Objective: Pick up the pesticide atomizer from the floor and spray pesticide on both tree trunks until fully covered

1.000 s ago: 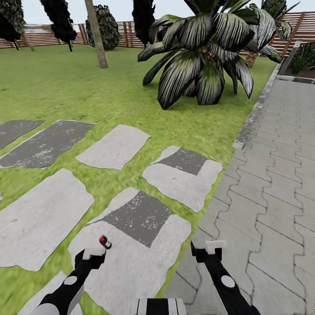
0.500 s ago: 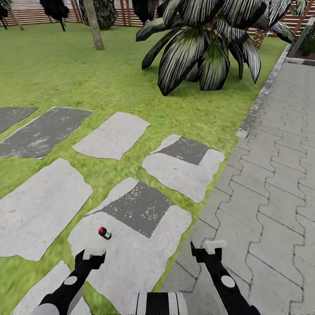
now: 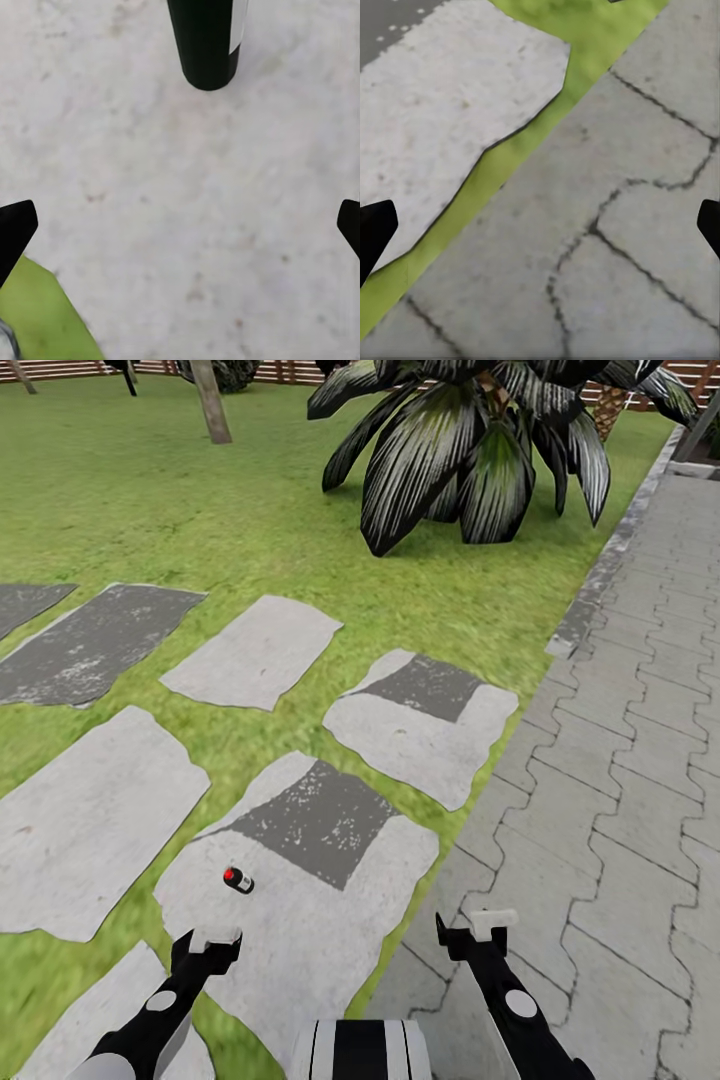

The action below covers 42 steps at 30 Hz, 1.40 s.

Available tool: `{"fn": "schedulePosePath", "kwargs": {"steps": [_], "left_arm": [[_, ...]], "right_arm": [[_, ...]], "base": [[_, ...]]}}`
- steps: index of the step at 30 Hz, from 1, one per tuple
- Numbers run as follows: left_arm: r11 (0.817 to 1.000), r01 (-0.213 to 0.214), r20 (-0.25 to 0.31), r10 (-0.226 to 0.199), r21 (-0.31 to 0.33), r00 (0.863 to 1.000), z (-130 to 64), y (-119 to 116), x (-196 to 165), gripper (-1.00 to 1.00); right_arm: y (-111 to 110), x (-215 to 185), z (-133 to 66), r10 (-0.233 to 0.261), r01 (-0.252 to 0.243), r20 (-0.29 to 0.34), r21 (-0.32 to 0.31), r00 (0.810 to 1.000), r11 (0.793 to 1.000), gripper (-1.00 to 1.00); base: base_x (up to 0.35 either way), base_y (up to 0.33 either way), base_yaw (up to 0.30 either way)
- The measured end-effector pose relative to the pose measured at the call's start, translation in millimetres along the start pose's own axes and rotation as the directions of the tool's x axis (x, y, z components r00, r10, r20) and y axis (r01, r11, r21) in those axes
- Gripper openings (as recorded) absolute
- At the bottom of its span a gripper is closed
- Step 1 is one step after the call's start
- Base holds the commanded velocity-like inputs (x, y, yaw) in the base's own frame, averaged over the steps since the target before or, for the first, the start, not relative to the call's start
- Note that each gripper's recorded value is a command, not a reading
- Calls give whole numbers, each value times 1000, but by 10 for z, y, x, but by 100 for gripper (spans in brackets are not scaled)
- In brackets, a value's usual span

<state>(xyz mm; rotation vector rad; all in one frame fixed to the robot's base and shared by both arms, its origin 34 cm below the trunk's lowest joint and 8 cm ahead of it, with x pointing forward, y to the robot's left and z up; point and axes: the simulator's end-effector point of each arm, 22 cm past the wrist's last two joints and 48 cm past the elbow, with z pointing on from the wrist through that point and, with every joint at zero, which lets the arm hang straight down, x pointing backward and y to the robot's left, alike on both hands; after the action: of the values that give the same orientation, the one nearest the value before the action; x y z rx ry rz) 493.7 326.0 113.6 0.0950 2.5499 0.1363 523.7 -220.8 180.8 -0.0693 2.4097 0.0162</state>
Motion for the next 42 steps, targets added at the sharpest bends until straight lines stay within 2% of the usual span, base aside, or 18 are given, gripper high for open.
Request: {"fn": "schedulePosePath", "kwargs": {"steps": [7,14,19,26,34,42], "left_arm": [[1000,5,-5,-5,-11,1000,0,26,25,100],[1000,13,-1,-13,-6,1000,1,5,14,100],[1000,15,0,-15,-9,1000,1,15,12,100],[1000,21,0,-21,-17,1000,1,34,9,100],[999,27,-1,-27,-21,1000,1,43,13,100],[997,67,6,-67,-36,998,3,87,-8,100]], "right_arm": [[5,11,2,-2,2,-2,-1,1000,1000,100],[-61,37,-1,-13,13,-7,6,1000,1000,100],[-17,39,-2,-7,7,-8,4,1000,1000,100],[-203,45,-4,-31,31,-8,21,999,999,100],[-219,36,-4,-32,33,-6,23,999,999,100],[-219,36,-4,-32,33,-6,24,999,999,100]], "base": [[197,0,0],[26,0,0],[0,-1,0],[0,-160,9],[15,-265,241],[117,-126,278]]}}
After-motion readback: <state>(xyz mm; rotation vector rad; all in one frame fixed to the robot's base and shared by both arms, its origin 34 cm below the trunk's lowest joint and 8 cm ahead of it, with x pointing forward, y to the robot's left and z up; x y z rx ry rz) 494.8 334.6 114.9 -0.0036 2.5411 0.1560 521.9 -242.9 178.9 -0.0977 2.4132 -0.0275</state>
